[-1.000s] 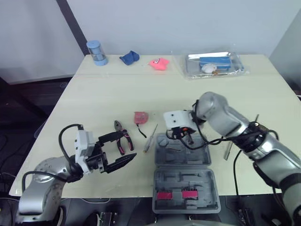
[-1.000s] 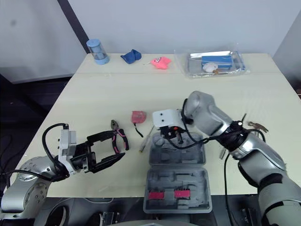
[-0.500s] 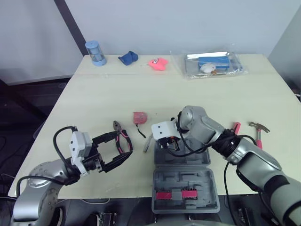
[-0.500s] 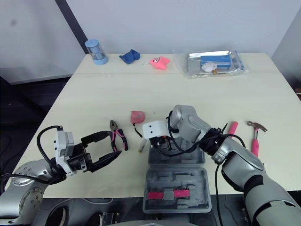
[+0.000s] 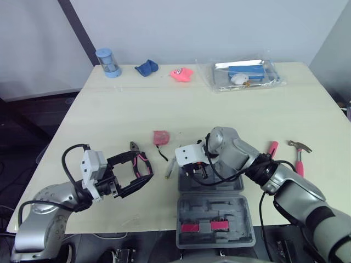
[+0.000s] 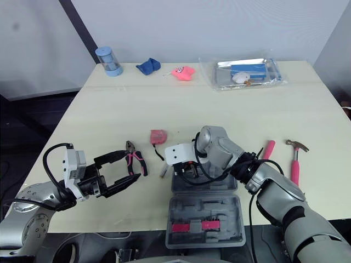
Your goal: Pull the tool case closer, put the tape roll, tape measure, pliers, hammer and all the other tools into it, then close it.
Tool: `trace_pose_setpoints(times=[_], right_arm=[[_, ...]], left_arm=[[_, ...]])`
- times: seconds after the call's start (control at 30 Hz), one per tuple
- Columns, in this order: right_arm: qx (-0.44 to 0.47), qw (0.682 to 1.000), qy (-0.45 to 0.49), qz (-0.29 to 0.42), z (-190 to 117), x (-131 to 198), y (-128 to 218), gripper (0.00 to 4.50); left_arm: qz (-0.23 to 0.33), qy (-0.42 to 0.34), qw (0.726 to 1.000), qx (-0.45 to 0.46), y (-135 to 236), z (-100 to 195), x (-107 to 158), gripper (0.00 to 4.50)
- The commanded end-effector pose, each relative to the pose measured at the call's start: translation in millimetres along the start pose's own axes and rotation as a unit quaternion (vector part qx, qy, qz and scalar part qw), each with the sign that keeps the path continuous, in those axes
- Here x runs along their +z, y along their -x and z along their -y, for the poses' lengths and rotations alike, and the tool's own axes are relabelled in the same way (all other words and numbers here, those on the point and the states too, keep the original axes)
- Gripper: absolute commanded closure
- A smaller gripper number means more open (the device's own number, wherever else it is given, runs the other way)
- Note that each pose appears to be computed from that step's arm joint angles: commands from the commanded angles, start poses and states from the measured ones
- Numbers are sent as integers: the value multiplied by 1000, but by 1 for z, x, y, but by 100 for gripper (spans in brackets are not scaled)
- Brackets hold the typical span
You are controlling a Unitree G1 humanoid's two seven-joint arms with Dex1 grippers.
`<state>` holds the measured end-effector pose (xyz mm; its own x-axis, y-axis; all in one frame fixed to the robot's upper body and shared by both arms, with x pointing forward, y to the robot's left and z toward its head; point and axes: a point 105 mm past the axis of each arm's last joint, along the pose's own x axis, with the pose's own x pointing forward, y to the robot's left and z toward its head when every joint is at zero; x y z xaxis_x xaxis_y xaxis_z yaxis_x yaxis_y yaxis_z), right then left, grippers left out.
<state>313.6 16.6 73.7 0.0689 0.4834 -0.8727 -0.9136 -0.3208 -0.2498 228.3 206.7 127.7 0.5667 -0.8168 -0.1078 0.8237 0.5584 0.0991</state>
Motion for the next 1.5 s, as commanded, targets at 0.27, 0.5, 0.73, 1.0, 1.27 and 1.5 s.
trace_pose_setpoints(times=[0.27, 0.5, 0.73, 1.0, 1.27, 1.5], right_arm=[[-31, 999, 6, 5, 11, 2, 6, 285], [-45, 999, 5, 19, 13, 10, 14, 285], [-91, 983, -78, 141, 13, 24, 40, 285], [-143, 925, -178, 303, 6, 19, 26, 285], [-155, 904, -216, 334, 3, 1, 3, 285], [-159, 918, -214, 294, 2, -16, -13, 285]], left_arm=[[0, -9, 1000, -7, -2, 2, 3, 0], [-2, -9, 1000, -8, -1, 1, 1, 0], [-7, -11, 1000, -17, 2, 2, 1, 0], [-29, -24, 998, -44, 4, -1, 0, 0], [-42, -35, 997, -58, 6, -5, 5, 0], [-48, -34, 996, -61, 7, -6, 5, 0]])
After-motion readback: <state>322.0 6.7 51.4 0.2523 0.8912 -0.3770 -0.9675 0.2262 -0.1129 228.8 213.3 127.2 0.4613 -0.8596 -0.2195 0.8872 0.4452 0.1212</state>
